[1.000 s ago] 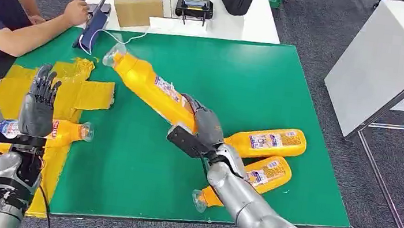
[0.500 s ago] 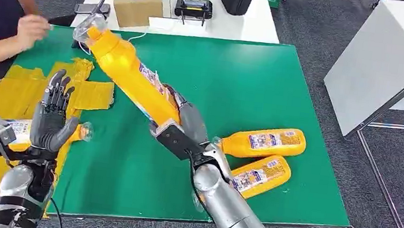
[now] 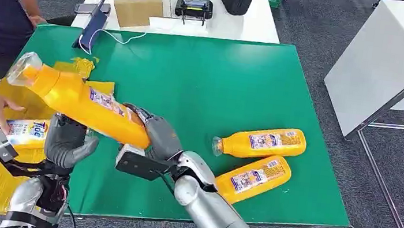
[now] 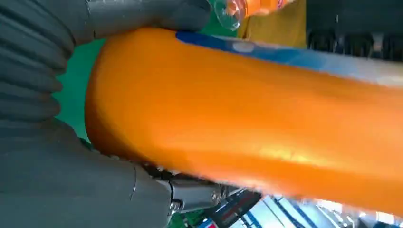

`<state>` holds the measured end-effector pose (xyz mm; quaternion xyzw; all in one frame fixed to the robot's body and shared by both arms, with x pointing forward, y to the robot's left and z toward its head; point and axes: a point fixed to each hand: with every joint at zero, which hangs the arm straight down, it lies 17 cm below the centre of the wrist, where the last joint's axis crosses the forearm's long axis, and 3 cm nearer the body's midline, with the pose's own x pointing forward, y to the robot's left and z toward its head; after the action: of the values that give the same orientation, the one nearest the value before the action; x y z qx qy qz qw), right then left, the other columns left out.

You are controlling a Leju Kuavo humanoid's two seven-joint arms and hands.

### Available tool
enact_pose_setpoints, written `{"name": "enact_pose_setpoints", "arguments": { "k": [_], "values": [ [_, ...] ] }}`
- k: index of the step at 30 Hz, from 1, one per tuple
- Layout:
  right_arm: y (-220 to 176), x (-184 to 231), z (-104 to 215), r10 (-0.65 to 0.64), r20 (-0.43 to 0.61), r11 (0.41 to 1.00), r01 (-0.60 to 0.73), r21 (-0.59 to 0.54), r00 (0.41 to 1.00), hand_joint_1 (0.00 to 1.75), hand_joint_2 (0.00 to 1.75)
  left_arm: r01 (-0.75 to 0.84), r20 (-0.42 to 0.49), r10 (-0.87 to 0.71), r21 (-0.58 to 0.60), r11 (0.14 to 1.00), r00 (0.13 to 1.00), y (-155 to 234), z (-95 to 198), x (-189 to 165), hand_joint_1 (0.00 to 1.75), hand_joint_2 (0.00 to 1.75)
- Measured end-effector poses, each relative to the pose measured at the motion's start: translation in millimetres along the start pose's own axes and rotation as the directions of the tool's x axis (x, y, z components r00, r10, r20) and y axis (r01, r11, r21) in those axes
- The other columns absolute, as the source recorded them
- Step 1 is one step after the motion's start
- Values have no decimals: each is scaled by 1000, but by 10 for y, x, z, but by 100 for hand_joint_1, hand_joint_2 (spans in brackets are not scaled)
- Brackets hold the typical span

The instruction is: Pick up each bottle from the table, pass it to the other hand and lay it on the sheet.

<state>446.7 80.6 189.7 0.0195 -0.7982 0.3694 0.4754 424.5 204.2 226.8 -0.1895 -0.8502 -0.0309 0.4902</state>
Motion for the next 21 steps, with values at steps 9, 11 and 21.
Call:
{"name": "enact_pose_setpoints", "arguments": {
  "k": [9,11,21],
  "values": [
    [851,138,162,88,36,971,-94,219,995,175,175,-277,-20,277,-52,959,961,-318,157,63,0,175],
    [881,127,176,91,35,969,-97,228,995,175,175,-283,-24,282,-52,958,959,-324,175,53,0,175],
    [1057,80,248,104,21,957,-106,271,994,171,175,-279,-59,276,-50,959,959,-316,267,-21,175,175]
  ]
}}
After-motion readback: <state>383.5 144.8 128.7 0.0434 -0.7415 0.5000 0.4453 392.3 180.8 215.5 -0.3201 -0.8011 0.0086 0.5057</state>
